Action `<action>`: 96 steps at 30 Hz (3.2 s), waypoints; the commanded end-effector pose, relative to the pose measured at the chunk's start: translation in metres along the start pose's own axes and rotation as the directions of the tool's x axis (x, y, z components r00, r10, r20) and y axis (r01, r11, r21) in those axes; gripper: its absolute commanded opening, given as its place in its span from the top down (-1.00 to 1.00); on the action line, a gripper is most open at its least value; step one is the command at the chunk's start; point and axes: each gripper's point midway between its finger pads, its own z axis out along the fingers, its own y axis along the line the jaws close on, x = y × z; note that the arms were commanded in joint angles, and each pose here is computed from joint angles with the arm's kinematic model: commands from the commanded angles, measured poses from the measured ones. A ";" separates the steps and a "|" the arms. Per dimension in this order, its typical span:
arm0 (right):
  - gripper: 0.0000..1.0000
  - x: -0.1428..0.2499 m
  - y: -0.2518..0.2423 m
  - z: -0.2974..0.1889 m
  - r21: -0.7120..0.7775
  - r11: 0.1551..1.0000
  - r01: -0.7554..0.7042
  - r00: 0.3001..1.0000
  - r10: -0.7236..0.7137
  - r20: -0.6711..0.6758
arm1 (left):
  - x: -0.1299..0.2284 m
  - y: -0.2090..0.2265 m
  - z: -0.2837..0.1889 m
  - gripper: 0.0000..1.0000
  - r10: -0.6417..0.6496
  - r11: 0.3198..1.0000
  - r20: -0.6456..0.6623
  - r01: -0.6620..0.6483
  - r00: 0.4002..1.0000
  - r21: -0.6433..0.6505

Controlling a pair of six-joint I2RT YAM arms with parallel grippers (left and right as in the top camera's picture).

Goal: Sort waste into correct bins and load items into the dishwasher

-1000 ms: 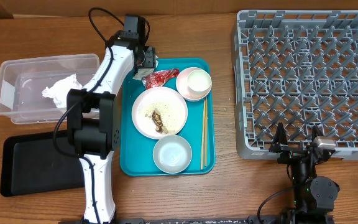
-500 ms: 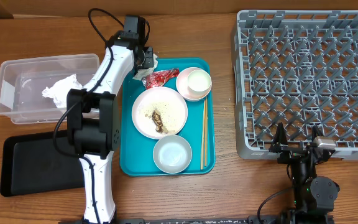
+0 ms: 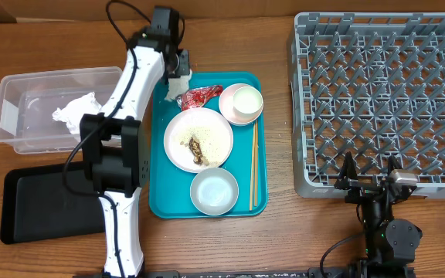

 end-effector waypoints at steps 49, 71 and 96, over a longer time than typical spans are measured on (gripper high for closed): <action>-1.00 0.001 -0.002 0.000 0.006 1.000 0.003 1.000 -0.003 0.006 | 0.001 0.065 -0.202 -0.92 -0.086 0.987 0.002 0.085 0.996 0.133; -1.00 0.001 -0.002 0.000 0.006 1.000 0.003 1.000 -0.003 0.006 | 0.043 -0.072 -0.027 -0.64 0.363 0.924 -0.162 -0.332 0.917 0.190; -1.00 0.001 -0.002 0.000 0.006 1.000 0.003 1.000 -0.003 0.006 | 0.070 -0.068 0.023 -0.57 0.459 0.885 -0.241 -0.416 0.855 0.210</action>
